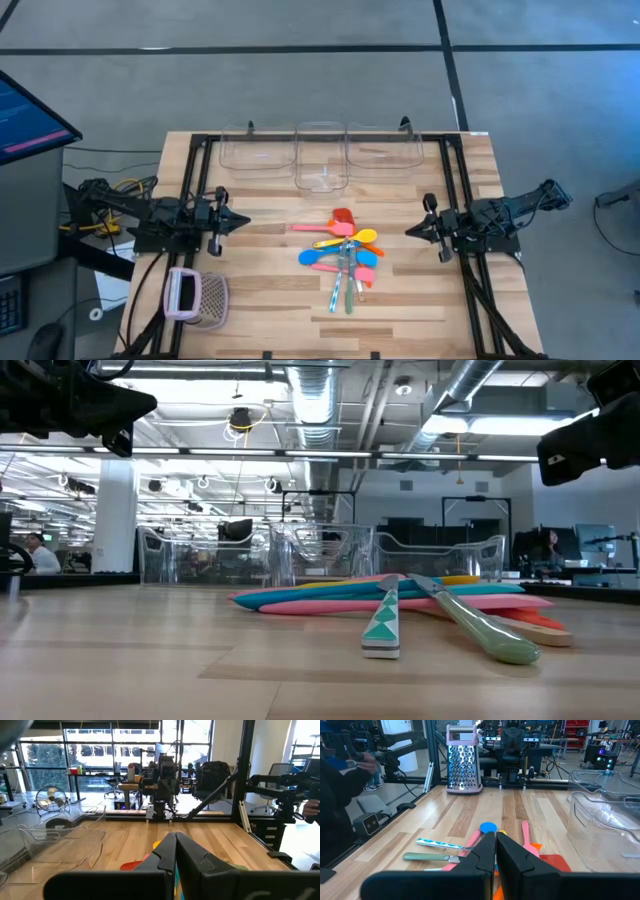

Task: Pick & Place Kitchen Items
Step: Put the blue table knife into the left transparent bin

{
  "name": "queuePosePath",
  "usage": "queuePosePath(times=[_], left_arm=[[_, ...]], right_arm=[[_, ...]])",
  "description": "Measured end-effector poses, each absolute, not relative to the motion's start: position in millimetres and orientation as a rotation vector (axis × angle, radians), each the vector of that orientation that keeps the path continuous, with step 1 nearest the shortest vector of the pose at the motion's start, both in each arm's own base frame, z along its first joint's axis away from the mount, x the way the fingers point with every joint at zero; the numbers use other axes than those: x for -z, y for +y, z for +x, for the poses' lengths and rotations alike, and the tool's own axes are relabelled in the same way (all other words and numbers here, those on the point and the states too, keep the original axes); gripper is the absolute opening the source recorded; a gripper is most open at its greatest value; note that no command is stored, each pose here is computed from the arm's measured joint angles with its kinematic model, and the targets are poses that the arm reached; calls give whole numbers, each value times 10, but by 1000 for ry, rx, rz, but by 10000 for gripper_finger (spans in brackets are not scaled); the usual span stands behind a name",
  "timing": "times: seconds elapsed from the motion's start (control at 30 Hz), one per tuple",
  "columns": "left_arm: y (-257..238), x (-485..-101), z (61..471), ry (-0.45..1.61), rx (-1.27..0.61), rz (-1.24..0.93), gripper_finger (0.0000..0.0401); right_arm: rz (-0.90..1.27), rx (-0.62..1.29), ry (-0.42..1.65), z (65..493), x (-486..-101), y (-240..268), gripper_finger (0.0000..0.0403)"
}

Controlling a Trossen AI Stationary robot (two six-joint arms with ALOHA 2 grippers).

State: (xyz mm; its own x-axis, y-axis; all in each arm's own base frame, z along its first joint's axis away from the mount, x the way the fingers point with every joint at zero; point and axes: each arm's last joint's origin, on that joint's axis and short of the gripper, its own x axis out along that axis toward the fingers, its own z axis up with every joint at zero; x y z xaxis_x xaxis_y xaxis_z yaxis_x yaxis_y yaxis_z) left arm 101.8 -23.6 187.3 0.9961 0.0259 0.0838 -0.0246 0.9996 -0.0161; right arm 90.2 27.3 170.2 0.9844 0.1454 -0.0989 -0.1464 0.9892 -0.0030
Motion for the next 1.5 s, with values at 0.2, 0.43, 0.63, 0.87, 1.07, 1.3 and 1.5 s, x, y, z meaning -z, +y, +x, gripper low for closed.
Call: queuePosePath(times=[0.2, 0.43, 0.63, 0.87, 1.07, 1.3, 1.5], left_arm=[[-236, -1875, 1017, -85, -25, -15, 2], [-236, -1879, 1017, -89, -25, -17, 2], [-236, -1878, 1017, -90, -25, -17, 2], [-236, -1882, 1017, -92, -25, -18, 2], [-236, -1881, 1017, -92, -25, -18, 2], [-236, -1882, 1017, -93, -25, -18, 2], [-234, -1923, 1012, -133, -27, -19, 2]], right_arm=[[-10, -147, 99, 902, -1701, 273, 10], [-10, -147, 99, 902, -1702, 273, 10], [-10, -147, 99, 902, -1701, 273, 10], [-10, -147, 98, 902, -1702, 273, 10], [-10, -147, 99, 902, -1701, 273, 10], [-10, -147, 99, 902, -1702, 273, 10], [-10, -147, 98, 902, -1702, 273, 10]])
